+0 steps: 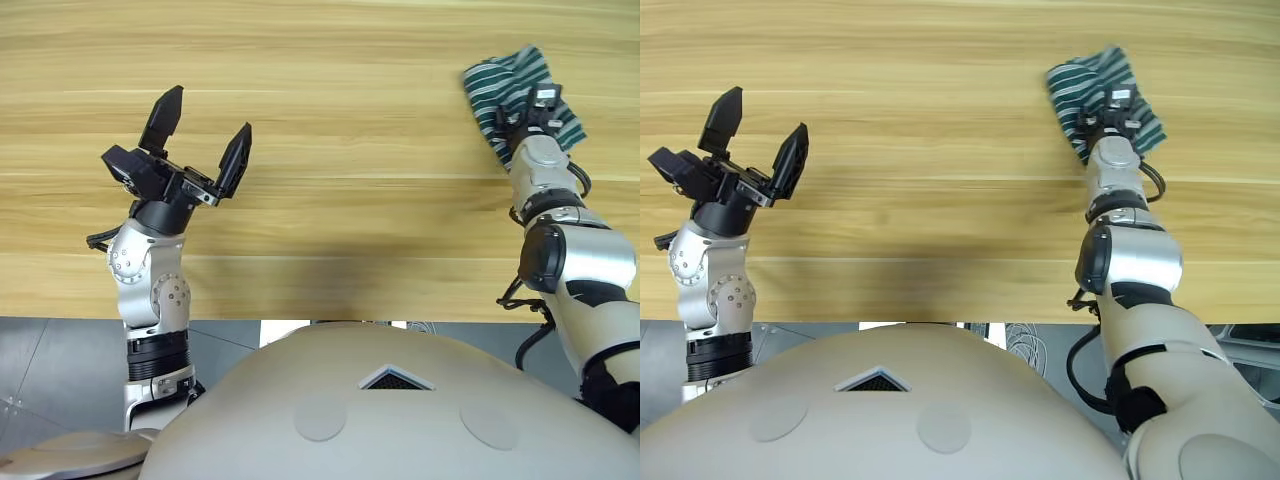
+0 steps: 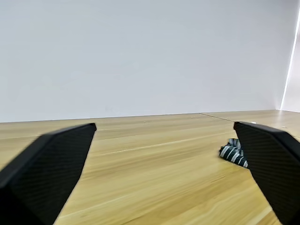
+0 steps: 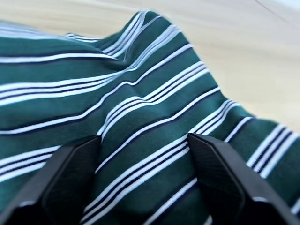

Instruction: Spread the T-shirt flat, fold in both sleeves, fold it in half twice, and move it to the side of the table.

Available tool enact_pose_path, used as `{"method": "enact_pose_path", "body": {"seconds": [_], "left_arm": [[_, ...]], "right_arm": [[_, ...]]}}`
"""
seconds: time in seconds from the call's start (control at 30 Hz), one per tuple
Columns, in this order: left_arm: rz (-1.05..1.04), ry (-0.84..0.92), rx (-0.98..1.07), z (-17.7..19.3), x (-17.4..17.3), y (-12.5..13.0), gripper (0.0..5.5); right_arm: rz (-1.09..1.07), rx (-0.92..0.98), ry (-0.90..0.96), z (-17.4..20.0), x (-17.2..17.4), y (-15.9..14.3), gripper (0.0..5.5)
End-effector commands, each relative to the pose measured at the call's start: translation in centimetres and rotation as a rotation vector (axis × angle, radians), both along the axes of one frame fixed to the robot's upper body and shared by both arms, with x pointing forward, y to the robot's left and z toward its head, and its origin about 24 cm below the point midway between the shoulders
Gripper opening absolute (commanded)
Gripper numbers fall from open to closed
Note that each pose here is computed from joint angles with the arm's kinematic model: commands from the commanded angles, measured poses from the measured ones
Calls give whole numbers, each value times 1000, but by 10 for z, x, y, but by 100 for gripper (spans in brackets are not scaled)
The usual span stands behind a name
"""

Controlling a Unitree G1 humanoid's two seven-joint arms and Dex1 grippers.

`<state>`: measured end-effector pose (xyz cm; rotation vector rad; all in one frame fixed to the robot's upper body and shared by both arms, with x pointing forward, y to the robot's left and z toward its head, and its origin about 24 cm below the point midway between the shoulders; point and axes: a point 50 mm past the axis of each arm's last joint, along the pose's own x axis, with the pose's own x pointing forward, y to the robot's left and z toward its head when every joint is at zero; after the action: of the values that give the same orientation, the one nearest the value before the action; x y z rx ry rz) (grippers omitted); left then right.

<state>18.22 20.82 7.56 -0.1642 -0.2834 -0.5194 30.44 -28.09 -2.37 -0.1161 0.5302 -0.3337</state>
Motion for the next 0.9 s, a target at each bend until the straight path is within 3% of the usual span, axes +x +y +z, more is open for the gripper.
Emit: {"method": "enact_pose_path", "body": {"seconds": [0.03, 0.27, 0.4, 0.53, 0.6, 0.67, 0.77, 0.9], "left_arm": [[-10, -20, 20, 1, -3, -3, 536], [-10, -27, 6, -3, -3, -7, 536], [111, -87, -29, 1, 7, 5, 536], [332, -107, -40, 0, 23, 23, 536], [447, -75, -32, -9, 31, 30, 536], [553, -39, -23, -20, 38, 37, 536], [625, -2, 44, -34, 47, 37, 536], [692, 19, 142, -50, 46, 37, 536]], "right_arm": [[-157, 41, 185, -37, -45, -16, 341], [-198, 10, 118, -25, -44, -35, 341], [-128, -117, -168, 24, -6, -38, 341], [89, -145, -503, 68, 23, -12, 341], [177, -51, -668, 76, 26, 7, 341], [317, -86, -770, 76, 21, 31, 341], [455, -200, -787, 71, 14, 50, 341], [379, -231, -752, 68, 14, 44, 341]]}}
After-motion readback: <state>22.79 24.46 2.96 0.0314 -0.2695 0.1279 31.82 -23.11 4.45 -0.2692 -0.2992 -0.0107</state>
